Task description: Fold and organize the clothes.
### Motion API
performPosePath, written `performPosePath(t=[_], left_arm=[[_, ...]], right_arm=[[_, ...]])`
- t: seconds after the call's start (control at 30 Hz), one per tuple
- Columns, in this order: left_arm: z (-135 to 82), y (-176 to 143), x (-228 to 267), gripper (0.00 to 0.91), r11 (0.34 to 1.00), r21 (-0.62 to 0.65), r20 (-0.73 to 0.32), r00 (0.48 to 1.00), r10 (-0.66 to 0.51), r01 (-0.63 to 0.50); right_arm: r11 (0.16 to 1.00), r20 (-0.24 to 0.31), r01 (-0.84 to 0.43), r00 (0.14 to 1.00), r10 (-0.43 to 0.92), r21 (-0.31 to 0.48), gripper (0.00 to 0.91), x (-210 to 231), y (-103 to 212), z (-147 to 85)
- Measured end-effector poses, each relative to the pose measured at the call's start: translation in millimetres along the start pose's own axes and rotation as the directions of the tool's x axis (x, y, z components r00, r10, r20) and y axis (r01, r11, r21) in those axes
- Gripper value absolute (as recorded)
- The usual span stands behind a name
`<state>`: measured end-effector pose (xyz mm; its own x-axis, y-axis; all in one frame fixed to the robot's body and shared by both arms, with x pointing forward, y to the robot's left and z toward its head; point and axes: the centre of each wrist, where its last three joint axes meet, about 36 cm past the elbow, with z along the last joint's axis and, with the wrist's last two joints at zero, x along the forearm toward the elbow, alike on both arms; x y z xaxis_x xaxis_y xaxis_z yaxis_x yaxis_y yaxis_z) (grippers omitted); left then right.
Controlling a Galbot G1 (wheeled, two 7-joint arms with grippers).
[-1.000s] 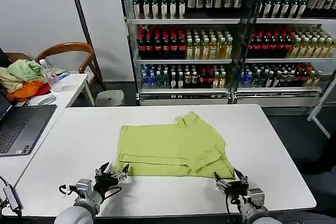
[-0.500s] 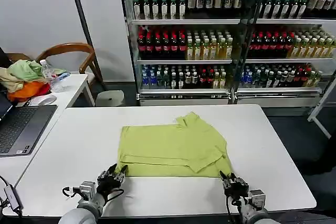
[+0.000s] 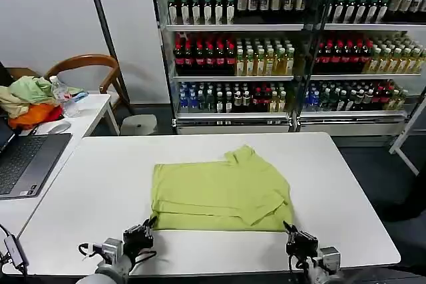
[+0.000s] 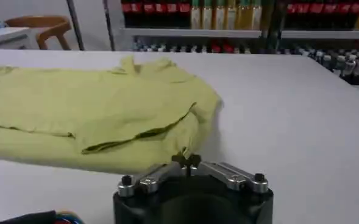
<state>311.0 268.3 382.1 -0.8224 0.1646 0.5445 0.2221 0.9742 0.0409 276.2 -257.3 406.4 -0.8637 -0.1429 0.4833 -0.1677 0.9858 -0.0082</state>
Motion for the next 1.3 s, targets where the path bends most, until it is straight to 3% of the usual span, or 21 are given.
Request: performPosePath(t=[0.4,0.43,0.47,0.67,0.93,1.3], left_arm=[[17,-4,49,0.050,0.999,-0.041,-0.023,0.999,-0.034,0.033],[18,-4,51,0.383,0.998,-0.043,-0.023,0.999,-0.036,0.035],[20,-4,53,0.907,0.998,-0.045,-0.025,0.999,-0.040,0.038],[20,-4,60,0.907,0.997,-0.060,-0.021,0.998,-0.059,0.058],[3,-2,70,0.907,0.996,-0.079,0.012,0.999,-0.051,0.052],[-24,5,65,0.907,0.999,-0.046,0.087,0.996,-0.007,0.011]], right_arm=[[0.999,-0.021,0.018,1.000,-0.017,0.030,0.000,38,15,11],[0.999,-0.022,0.018,1.000,-0.017,0.034,0.071,39,16,11],[0.999,-0.023,0.016,1.000,-0.015,0.039,0.907,41,16,11],[0.998,-0.029,0.013,1.000,-0.012,0.064,0.907,49,15,10],[0.996,-0.027,0.002,1.000,0.000,0.089,0.907,65,10,-4],[0.997,0.065,-0.014,0.998,0.010,0.070,0.907,46,-4,-53]])
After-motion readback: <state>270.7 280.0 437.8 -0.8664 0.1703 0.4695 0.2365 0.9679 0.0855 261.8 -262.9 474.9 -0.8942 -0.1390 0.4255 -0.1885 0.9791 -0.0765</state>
